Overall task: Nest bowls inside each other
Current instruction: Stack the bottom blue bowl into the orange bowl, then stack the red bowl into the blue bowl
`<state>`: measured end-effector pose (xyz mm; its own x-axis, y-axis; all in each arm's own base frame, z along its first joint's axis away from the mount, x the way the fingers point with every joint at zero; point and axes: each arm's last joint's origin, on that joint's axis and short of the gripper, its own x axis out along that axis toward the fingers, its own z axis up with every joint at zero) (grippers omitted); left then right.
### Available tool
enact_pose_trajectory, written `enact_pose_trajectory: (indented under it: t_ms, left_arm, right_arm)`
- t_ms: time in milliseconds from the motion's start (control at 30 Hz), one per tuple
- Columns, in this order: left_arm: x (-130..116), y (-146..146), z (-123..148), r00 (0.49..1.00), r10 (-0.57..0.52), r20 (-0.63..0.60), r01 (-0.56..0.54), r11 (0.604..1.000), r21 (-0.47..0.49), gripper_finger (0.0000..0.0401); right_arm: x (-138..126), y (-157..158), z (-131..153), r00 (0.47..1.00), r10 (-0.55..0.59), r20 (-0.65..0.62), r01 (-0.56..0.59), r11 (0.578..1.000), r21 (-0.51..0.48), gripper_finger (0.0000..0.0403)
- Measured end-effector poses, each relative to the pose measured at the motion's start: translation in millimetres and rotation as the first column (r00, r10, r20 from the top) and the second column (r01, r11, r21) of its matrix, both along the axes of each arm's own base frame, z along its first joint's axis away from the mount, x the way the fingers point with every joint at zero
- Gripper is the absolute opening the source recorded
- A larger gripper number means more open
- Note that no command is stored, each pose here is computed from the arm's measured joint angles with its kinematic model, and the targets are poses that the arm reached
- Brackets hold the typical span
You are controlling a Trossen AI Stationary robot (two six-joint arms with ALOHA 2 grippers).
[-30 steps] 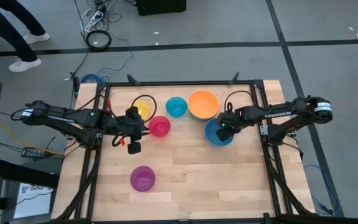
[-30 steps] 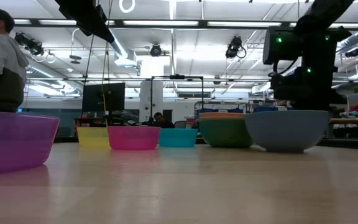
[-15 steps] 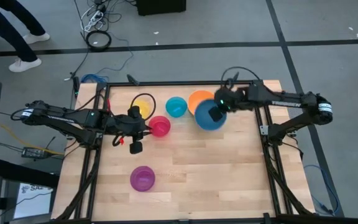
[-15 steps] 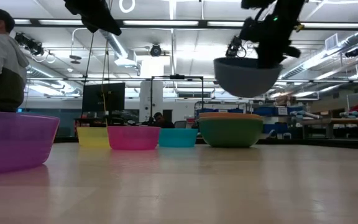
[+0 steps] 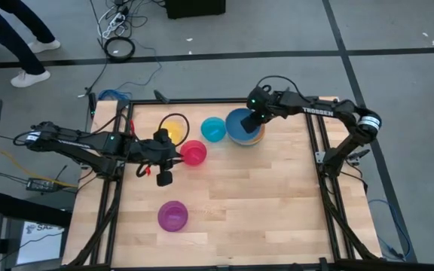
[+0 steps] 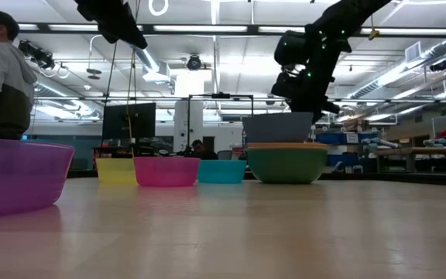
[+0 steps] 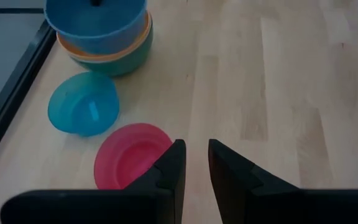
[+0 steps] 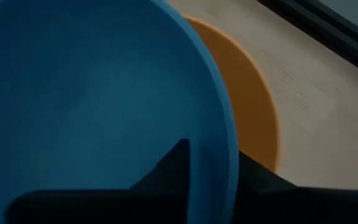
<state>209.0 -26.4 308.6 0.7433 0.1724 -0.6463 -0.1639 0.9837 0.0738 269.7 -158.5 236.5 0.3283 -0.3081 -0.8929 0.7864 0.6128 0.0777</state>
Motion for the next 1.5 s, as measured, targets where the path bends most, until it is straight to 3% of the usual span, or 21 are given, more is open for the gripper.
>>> enact_pose_trajectory:
  t_ms: [233,467,600,767,867,1033,1167,1267,1500]
  left_arm:
    - [-0.5,0.2,-0.5,1.0,0.011,-0.005,-0.011,1.0,-0.004,0.0078]
    - [-0.6,0.3,-0.7,1.0,0.019,-0.005,-0.019,1.0,-0.011,0.0078]
    - [-0.7,0.3,-0.7,1.0,0.019,-0.006,-0.019,1.0,-0.011,0.0078]
    - [-2.3,0.4,-2.4,0.999,-0.005,-0.036,0.006,1.0,0.019,0.0078]
    - [-6.7,-0.8,-9.3,0.989,-0.056,-0.136,0.062,0.997,0.045,0.0078]
    - [-14.1,0.2,-28.0,0.931,-0.032,-0.364,0.053,0.997,0.049,0.0078]
    - [-5.0,-1.3,-42.1,0.922,-0.004,-0.388,0.024,0.999,0.045,0.0078]
    - [8.0,-5.2,-55.4,0.928,-0.062,-0.368,0.095,0.993,0.073,0.0078]
    - [29.5,-13.5,-100.2,0.804,-0.193,-0.562,0.377,0.897,0.231,0.0078]
  right_arm:
    - [-10.4,1.3,10.5,1.0,-0.03,0.002,0.03,1.0,0.001,0.0125]
    - [-30.5,12.8,34.1,0.998,-0.066,0.002,0.066,0.997,-0.034,0.0134]
    - [-37.6,26.4,51.1,0.996,-0.064,0.063,0.067,0.996,-0.053,0.0134]
    - [-27.6,62.3,64.4,0.99,0.065,0.129,-0.052,0.994,-0.1,0.0133]
    - [-23.1,89.6,69.7,0.982,0.135,0.133,-0.115,0.982,-0.149,0.0132]
    - [-25.3,145.7,81.8,0.959,0.243,0.147,-0.194,0.939,-0.284,0.0132]
    - [-36.6,187.8,87.6,0.948,0.276,0.16,-0.195,0.898,-0.394,0.0132]
    - [-45.1,211.3,87.4,0.941,0.286,0.18,-0.189,0.887,-0.42,0.0132]
    - [-59.5,234.7,83.3,0.94,0.271,0.206,-0.182,0.912,-0.368,0.0132]
